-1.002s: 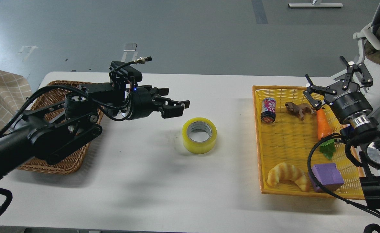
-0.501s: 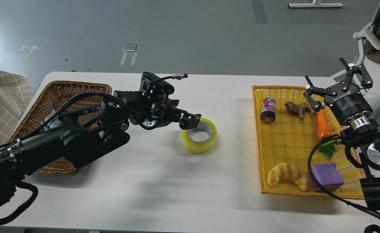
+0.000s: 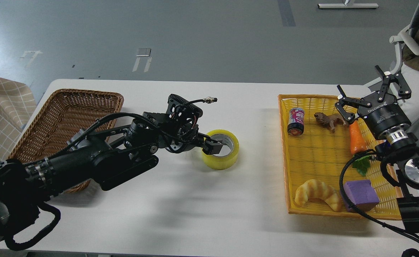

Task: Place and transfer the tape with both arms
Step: 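Grasp the tape roll's rim with the left gripper and lift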

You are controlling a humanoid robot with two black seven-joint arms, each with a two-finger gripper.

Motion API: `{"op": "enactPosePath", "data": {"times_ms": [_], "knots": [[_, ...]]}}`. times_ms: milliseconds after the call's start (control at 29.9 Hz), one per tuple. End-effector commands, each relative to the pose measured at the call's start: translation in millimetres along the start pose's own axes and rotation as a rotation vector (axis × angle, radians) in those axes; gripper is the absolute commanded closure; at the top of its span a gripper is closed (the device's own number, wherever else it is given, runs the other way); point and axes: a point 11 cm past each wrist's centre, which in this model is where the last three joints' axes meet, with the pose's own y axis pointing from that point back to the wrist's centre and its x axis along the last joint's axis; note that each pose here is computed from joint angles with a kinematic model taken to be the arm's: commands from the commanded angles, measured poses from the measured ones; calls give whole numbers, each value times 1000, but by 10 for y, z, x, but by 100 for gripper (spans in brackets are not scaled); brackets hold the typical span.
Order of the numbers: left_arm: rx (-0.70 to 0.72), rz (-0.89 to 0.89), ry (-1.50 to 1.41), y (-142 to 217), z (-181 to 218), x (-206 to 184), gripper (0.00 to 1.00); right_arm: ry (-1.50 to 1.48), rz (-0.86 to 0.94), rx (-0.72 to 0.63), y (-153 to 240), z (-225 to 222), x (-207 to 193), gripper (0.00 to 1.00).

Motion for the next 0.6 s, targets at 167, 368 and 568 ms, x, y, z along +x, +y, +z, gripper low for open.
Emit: {"op": "enactPosePath", "data": {"times_ms": [167,368,568], "knots": [[54,-27,21,-79,-169,-49,8,-2,7,-1,23,12,26,1],[41,-49,2,-127,-110,-111,66,-3,8,2,29,9,32,1],[18,-52,-3,-134,-88,-113,100,-4,8,0,26,20,30,1]]}}
